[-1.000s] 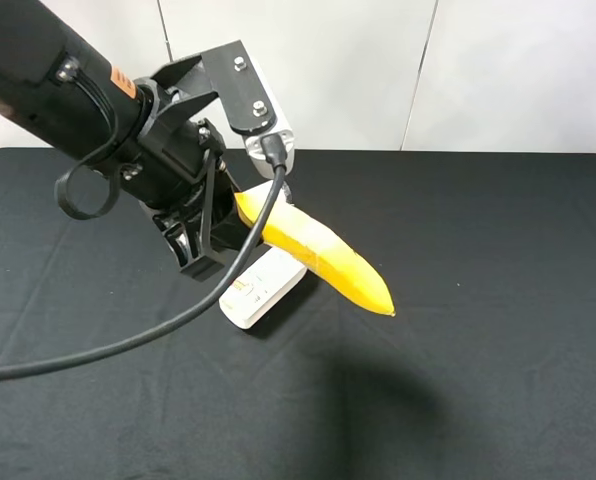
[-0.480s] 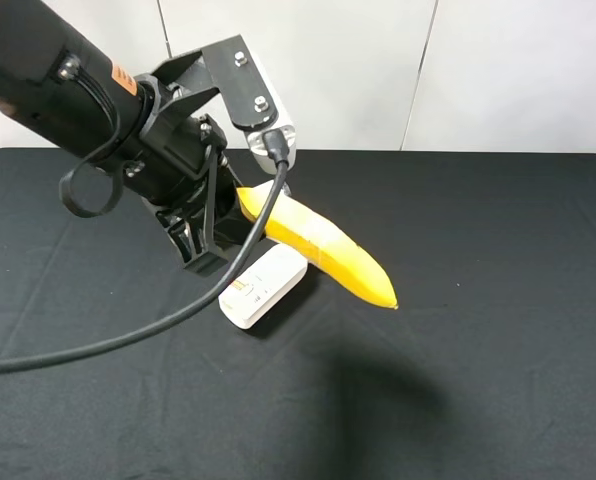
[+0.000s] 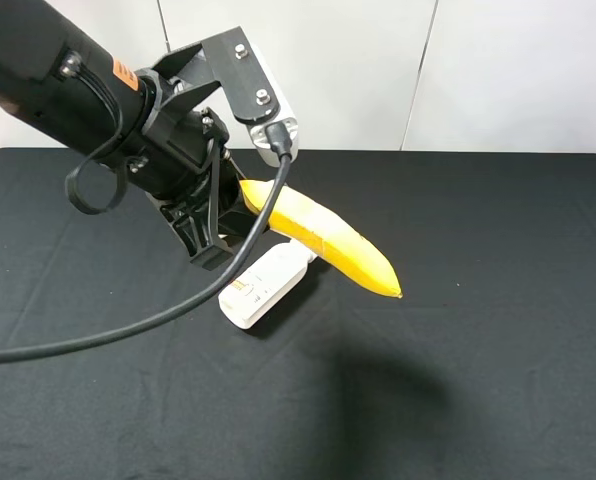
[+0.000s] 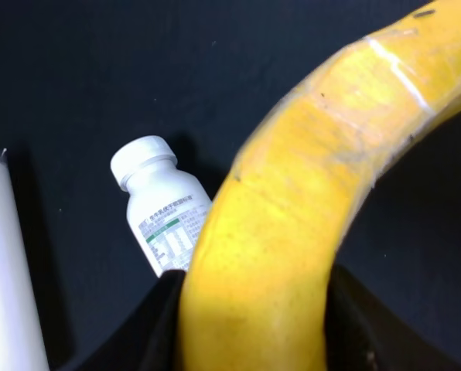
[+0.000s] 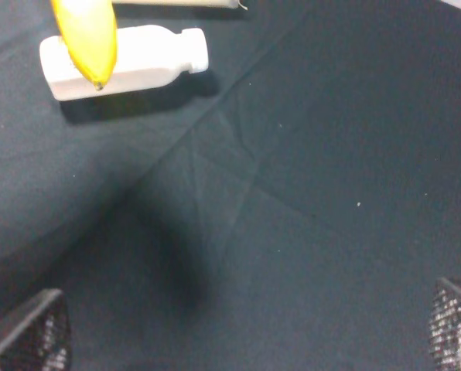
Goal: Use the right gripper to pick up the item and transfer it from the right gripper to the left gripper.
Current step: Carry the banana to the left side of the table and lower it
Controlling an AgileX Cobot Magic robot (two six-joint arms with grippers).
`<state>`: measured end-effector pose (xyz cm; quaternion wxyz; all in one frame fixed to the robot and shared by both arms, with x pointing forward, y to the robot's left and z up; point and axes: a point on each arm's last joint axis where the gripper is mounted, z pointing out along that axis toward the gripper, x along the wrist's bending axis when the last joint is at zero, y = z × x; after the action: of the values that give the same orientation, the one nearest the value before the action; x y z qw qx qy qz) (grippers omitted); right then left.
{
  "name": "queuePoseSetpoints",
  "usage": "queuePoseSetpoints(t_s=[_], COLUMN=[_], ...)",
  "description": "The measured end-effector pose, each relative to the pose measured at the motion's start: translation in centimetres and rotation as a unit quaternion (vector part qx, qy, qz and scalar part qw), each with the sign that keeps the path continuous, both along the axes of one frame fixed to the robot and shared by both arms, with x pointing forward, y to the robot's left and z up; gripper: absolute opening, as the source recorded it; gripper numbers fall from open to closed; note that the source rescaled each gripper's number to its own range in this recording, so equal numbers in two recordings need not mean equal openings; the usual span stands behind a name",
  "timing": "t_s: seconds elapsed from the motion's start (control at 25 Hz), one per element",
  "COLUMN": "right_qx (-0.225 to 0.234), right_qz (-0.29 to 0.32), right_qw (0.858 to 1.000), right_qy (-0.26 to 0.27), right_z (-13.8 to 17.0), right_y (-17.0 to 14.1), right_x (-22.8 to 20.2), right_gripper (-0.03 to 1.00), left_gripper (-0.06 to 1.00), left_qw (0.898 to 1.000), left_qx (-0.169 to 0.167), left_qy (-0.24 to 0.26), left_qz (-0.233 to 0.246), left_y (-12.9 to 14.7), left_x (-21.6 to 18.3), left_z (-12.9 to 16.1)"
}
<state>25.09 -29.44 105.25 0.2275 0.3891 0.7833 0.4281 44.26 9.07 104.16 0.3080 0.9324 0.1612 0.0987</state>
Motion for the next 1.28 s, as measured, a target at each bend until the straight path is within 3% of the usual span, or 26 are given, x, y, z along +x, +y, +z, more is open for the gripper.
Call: queuePoseSetpoints(t_s=[0.68,0.92,1.28], right_qx=[0.003,0.019,0.025], right_qz=[-0.016,-0.123,-0.281], right_qw=[1.0,0.992,0.958], right_qy=[-0.003,-0.031,-0.056], right_z=[0.1,0.1,0.1], right_y=[0.0,-0.7,-0.9], right_x=[0.1,-0.7,-1.6], right_gripper=[1.0,1.0,1.0], left_gripper=[0.0,0.0,0.0], left_qw=[1.0,1.0,1.0], left_qx=[0.0,0.0,-0.001], left_qy=[-0.001,-0.001,0.003], left_qz=[-0.001,-0.001,0.004], left_y=[0.0,0.0,0.0], left_x=[0.0,0.0,0.0], left_z=[0.0,0.0,0.0])
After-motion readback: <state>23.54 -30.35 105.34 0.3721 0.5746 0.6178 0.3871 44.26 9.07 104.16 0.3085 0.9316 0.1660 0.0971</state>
